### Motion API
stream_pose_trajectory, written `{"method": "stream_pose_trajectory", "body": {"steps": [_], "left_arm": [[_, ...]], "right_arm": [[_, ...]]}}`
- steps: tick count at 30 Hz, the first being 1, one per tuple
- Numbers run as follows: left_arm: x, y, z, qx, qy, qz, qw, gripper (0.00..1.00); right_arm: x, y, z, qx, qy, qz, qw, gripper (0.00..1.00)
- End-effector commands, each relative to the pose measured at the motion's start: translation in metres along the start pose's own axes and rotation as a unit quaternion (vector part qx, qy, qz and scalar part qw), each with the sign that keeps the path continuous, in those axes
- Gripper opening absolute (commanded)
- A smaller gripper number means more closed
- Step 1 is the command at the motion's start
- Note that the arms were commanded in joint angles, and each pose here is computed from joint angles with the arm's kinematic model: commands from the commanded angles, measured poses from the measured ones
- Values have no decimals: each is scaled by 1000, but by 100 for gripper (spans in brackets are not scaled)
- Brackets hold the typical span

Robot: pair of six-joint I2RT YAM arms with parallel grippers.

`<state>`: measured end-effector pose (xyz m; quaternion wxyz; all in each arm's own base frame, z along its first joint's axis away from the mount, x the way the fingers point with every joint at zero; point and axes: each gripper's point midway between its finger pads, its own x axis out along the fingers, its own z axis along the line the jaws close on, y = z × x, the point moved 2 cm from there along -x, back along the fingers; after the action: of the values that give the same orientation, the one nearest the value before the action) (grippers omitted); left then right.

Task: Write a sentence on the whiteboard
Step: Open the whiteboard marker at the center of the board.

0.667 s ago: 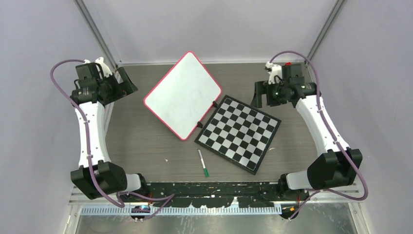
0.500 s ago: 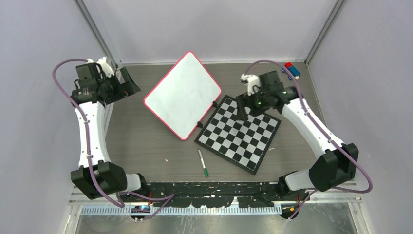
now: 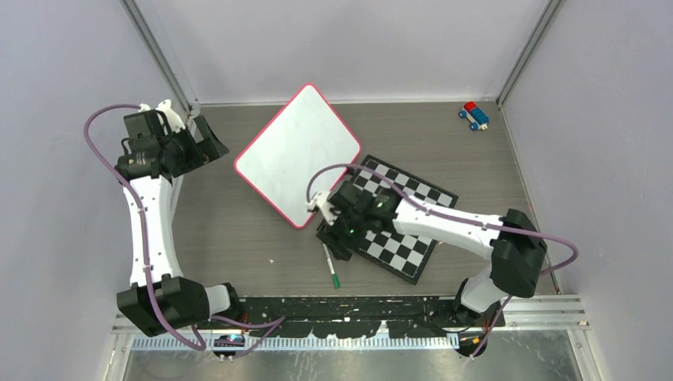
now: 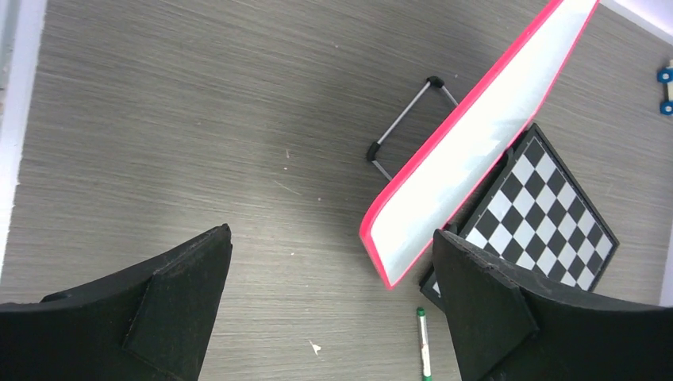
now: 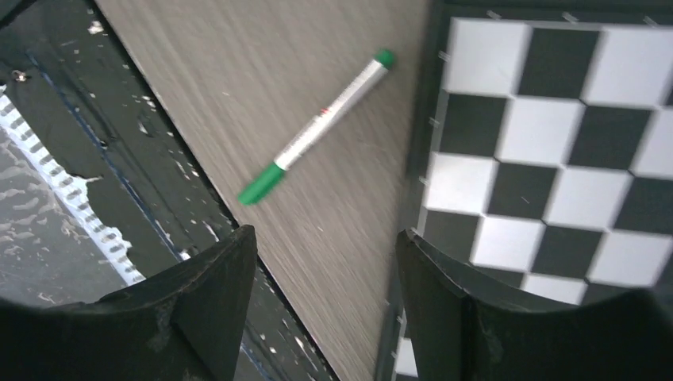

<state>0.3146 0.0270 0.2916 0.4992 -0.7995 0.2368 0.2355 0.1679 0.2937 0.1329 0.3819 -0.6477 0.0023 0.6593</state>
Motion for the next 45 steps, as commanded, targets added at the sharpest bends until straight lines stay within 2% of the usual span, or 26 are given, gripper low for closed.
{"method": "stream_pose_trajectory", "body": {"steps": [1,9,19,24,28,31,32,38,45], "left_arm": [[-19,-14,2,7,-26,-60,998,100],[-26,-14,8,8,-48,-81,996,100],[-31,-16,10,13,-58,-94,994,100],[-34,-20,11,16,-66,-100,993,100],[-37,-21,10,19,-68,-102,992,100],[-37,-20,11,19,-69,-105,992,100],[-38,-19,10,19,-67,-106,992,100],[-38,-19,9,20,-63,-107,992,100],[-36,-19,8,19,-56,-104,993,100]], "right_arm": [[29,-19,21,-25,34,-35,999,69],[83,-18,30,-13,65,-59,996,69],[128,19,22,-14,99,30,995,63],[135,46,15,-16,114,95,989,46],[134,58,2,-6,127,115,985,26],[130,59,-14,12,145,122,982,5],[129,61,-20,21,152,126,980,1],[113,67,-63,78,187,128,971,0],[92,59,-89,136,198,108,965,0]]}}
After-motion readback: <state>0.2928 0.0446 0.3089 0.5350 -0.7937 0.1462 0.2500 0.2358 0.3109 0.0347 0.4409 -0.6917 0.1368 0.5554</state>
